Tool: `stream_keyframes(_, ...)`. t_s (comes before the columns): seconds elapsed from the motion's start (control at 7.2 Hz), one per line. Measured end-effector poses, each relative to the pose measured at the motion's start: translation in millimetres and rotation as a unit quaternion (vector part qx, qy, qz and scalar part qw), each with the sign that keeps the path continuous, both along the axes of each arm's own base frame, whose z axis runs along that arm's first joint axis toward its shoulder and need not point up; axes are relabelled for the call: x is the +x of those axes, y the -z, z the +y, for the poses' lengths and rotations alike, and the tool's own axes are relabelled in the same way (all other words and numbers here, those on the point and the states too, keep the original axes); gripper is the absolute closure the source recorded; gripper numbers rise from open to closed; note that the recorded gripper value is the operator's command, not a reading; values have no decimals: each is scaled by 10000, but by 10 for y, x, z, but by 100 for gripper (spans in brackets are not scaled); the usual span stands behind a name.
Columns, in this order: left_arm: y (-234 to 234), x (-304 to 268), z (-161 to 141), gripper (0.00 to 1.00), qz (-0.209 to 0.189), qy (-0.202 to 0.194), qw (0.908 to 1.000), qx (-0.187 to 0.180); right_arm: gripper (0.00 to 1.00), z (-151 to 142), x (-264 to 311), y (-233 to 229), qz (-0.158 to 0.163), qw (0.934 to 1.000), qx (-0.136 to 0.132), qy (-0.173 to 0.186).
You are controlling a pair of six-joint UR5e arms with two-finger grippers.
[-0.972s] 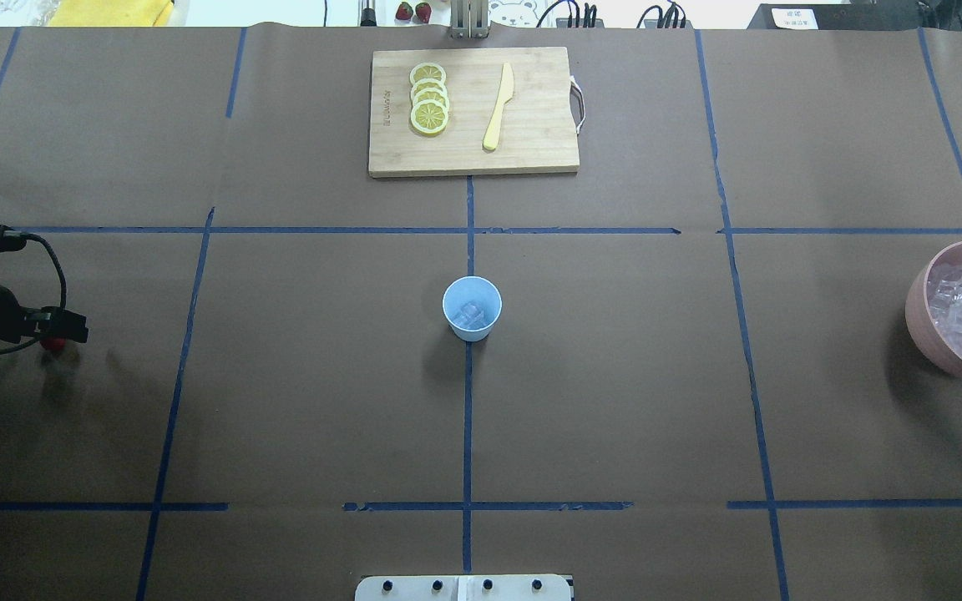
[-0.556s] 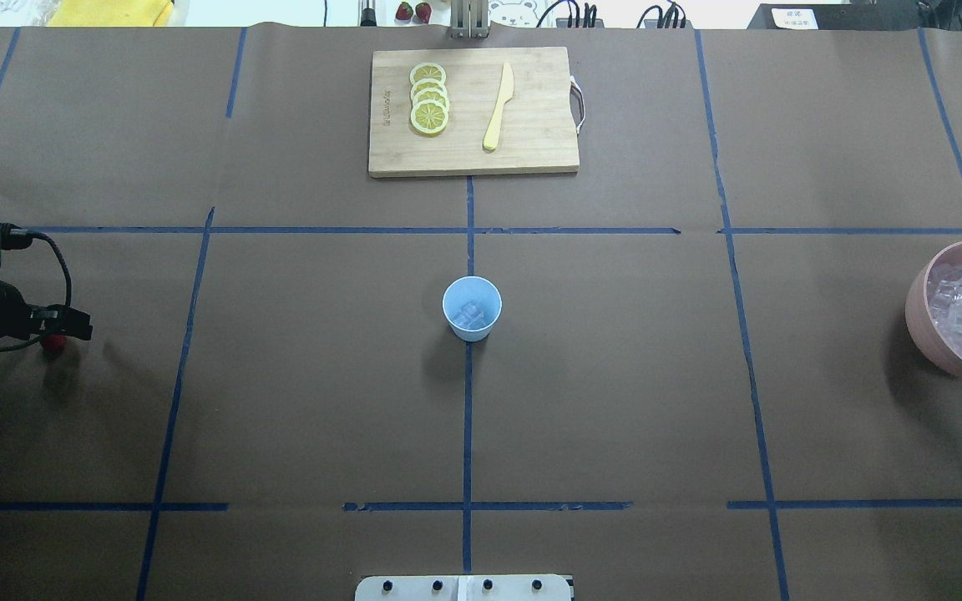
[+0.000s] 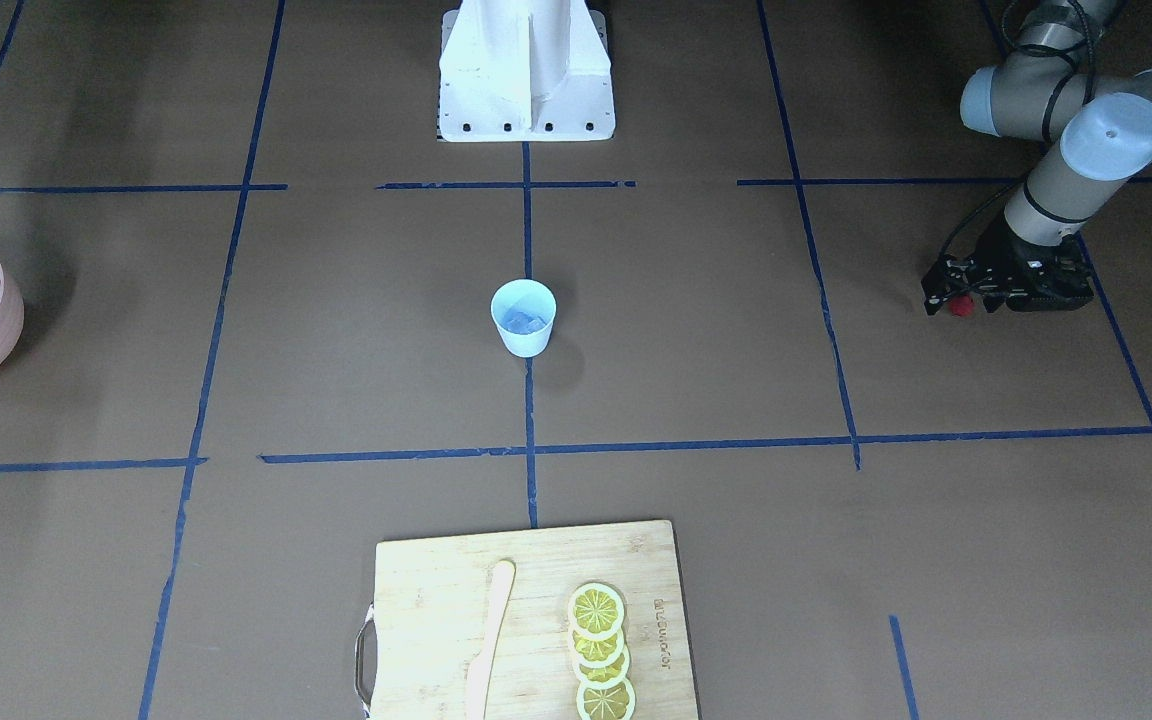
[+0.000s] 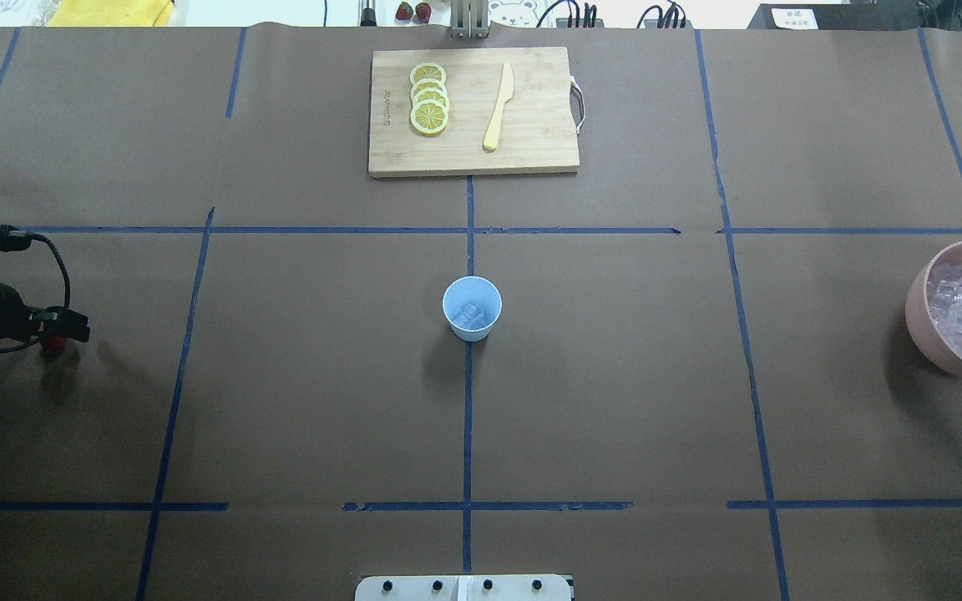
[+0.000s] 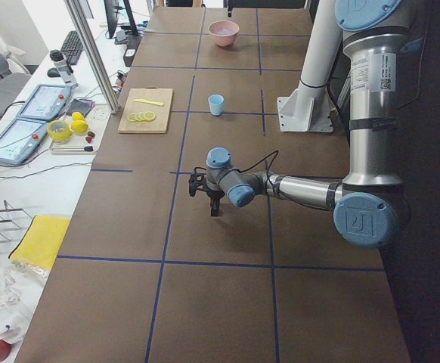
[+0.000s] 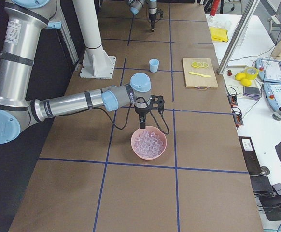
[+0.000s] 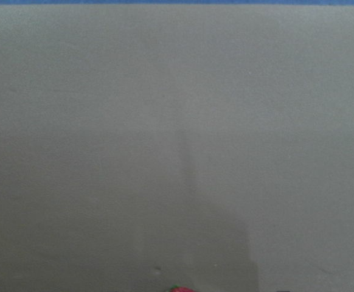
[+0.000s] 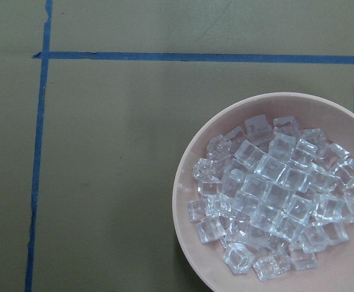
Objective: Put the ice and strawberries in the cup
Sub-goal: 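Close the left gripper on the red strawberry, then lift the strawberry with the left gripper and carry it over the blue cup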
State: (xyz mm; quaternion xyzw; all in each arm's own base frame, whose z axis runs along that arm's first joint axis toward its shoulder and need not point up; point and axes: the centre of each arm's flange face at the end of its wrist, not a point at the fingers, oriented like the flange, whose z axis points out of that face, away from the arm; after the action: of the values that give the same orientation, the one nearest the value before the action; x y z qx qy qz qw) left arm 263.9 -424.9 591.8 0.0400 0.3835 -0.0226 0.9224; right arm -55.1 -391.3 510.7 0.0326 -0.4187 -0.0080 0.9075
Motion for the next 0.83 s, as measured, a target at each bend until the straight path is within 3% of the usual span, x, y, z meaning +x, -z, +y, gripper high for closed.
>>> stream_keyframes(0.28,-12,0,9,64,-11,-4,10000,-22,1,-2,1,-3,-2,10000,-4,-1)
stream_keyframes(0.42,-25,0,12,91,-21,-5,10000,-36,1,-5,0,-1,-1,10000,-1,-2)
stream_keyframes(0.56,-42,-2,15,100,-33,-7,10000,-51,1,-9,-2,2,-1,10000,3,0)
stream_keyframes(0.83,29,-3,18,100,16,4,10000,-18,1,-24,-7,24,8,10000,-26,0)
